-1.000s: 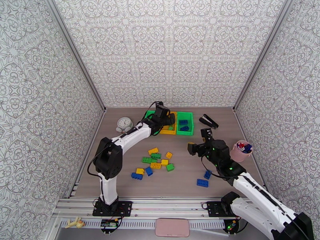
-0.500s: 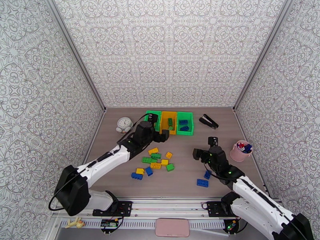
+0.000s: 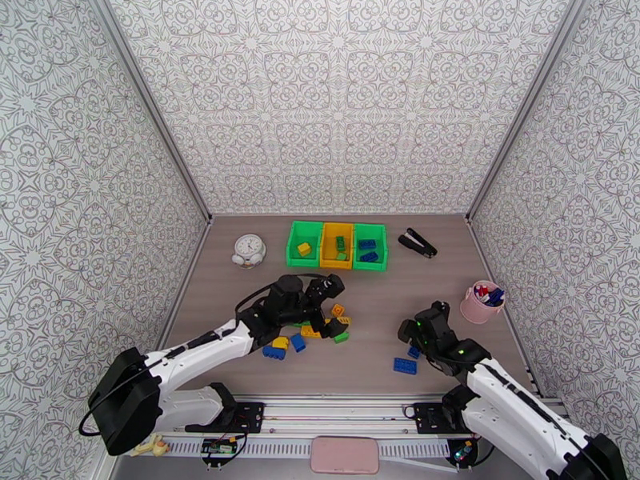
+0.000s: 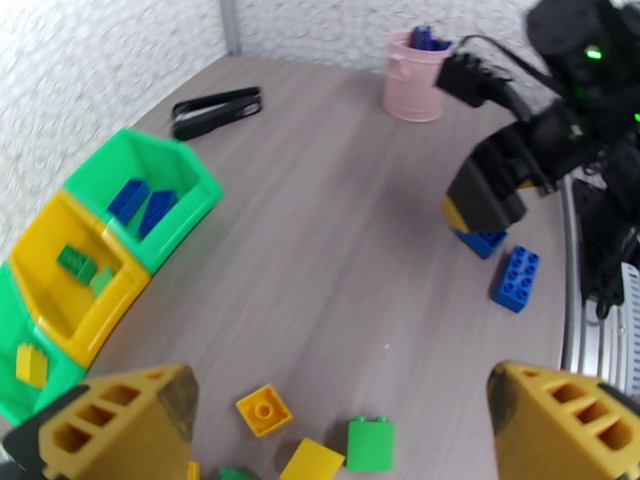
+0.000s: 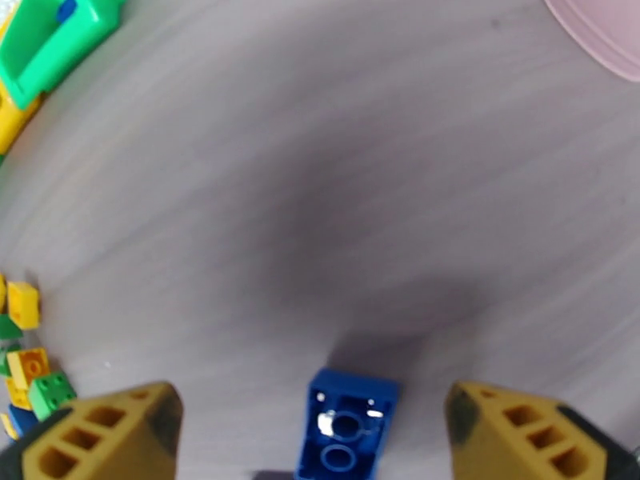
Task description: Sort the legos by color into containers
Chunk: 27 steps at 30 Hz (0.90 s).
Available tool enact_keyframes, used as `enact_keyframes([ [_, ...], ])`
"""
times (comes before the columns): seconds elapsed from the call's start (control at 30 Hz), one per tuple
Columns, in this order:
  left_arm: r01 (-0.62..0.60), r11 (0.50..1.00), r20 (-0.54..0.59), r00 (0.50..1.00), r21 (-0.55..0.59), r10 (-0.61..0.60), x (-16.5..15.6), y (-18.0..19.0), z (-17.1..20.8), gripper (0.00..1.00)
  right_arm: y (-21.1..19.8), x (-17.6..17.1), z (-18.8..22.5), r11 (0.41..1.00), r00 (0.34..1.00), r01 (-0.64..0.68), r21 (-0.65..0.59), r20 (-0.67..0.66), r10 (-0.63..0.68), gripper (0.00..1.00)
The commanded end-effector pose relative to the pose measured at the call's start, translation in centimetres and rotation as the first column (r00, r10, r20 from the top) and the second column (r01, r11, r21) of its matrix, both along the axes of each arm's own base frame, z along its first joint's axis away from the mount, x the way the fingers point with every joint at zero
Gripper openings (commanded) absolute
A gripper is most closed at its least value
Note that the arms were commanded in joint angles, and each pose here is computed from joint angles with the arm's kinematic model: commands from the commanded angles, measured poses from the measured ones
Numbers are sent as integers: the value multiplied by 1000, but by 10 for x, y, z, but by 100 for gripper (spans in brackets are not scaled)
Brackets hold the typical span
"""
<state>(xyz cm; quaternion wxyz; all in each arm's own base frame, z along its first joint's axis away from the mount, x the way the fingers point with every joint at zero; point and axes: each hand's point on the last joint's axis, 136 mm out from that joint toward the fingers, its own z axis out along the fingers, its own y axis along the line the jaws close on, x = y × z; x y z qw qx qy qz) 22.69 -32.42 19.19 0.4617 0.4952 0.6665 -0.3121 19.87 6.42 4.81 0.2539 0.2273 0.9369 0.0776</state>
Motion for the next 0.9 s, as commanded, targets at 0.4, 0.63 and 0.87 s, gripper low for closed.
enact_keyframes([
  [0.4, 156, 987, 82, 984, 26, -158, -30, -15, -29, 100, 15, 5, -18, 994, 981, -103, -47, -168, 94, 55],
  [0.63, 16, 999, 51, 999, -39, -14, -11, -12, -24, 100, 11, 10, -12, 993, 985, -96, -74, -152, 84, 40],
  [0.87, -66, 996, 39, 997, -58, 69, 1, -9, -23, 100, 23, 39, 21, 989, 992, -130, -66, -18, 129, 31],
])
